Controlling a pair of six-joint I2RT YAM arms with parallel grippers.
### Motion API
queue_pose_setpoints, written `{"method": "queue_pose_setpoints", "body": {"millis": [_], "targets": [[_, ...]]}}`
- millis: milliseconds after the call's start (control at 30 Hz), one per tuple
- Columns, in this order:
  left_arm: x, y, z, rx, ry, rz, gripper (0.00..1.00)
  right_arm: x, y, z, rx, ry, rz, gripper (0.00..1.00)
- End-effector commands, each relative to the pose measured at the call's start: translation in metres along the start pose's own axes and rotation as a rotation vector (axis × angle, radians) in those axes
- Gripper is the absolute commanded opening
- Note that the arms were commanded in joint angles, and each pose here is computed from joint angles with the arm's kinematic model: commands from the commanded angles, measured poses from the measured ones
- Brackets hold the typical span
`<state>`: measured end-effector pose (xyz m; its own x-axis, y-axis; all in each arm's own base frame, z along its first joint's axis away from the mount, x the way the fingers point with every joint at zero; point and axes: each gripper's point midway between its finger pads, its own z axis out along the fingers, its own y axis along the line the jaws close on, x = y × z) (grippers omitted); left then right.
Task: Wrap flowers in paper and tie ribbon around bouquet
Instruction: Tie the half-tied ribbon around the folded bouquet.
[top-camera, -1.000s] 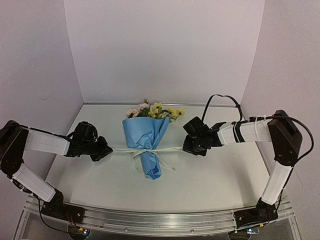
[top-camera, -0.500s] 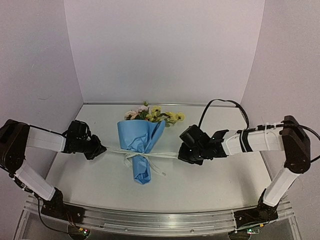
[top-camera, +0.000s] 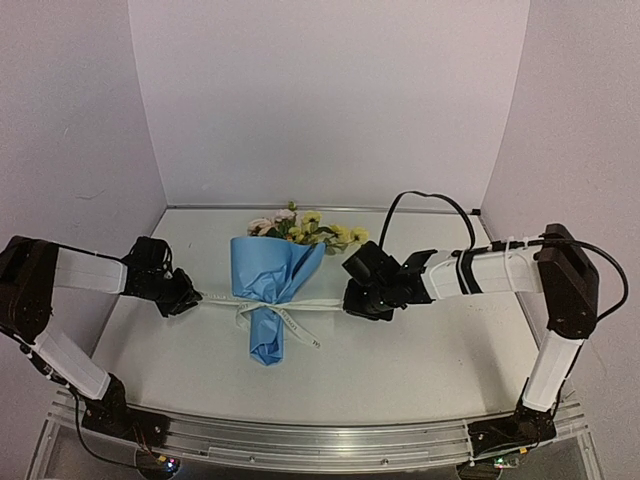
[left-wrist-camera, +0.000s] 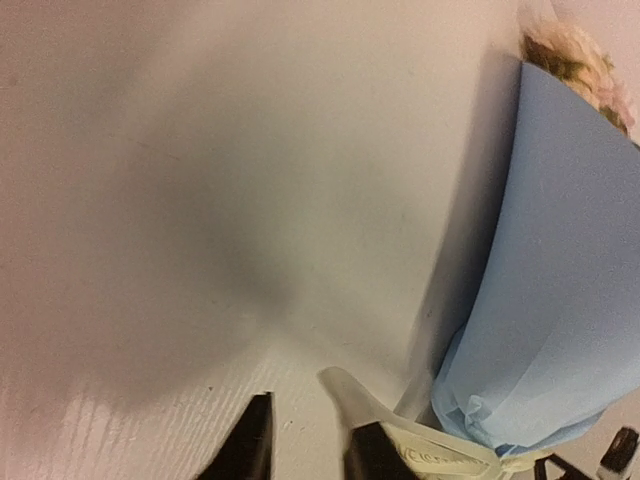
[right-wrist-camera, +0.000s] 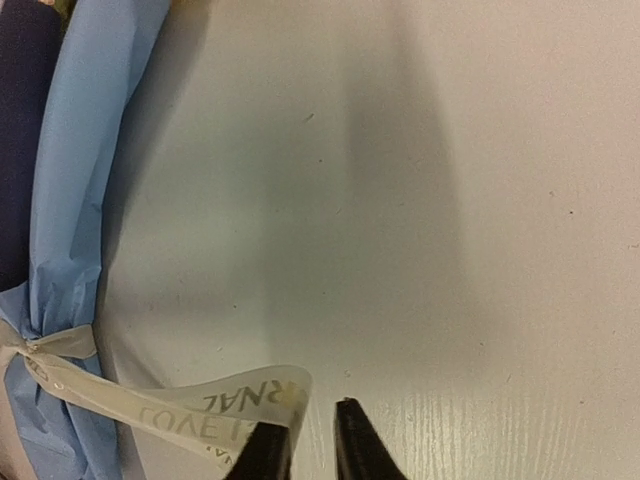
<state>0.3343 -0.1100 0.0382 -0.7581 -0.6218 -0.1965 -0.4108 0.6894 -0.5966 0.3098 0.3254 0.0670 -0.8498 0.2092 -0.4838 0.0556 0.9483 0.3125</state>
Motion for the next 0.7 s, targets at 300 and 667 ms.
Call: {"method": "queue_pose_setpoints", "body": {"millis": [300, 667], "targets": [[-0.064, -0.090, -0.088, 0.080, -0.291, 0.296, 0.99, -0.055, -0.006, -0.055, 0.004, -0.098, -0.020, 0.84], [-0.051, -0.107, -0.080, 0.168, -0.206, 0.385, 1.00, -0.049, 0.047, -0.047, -0.220, 0.065, -0.094, 0.98]]}}
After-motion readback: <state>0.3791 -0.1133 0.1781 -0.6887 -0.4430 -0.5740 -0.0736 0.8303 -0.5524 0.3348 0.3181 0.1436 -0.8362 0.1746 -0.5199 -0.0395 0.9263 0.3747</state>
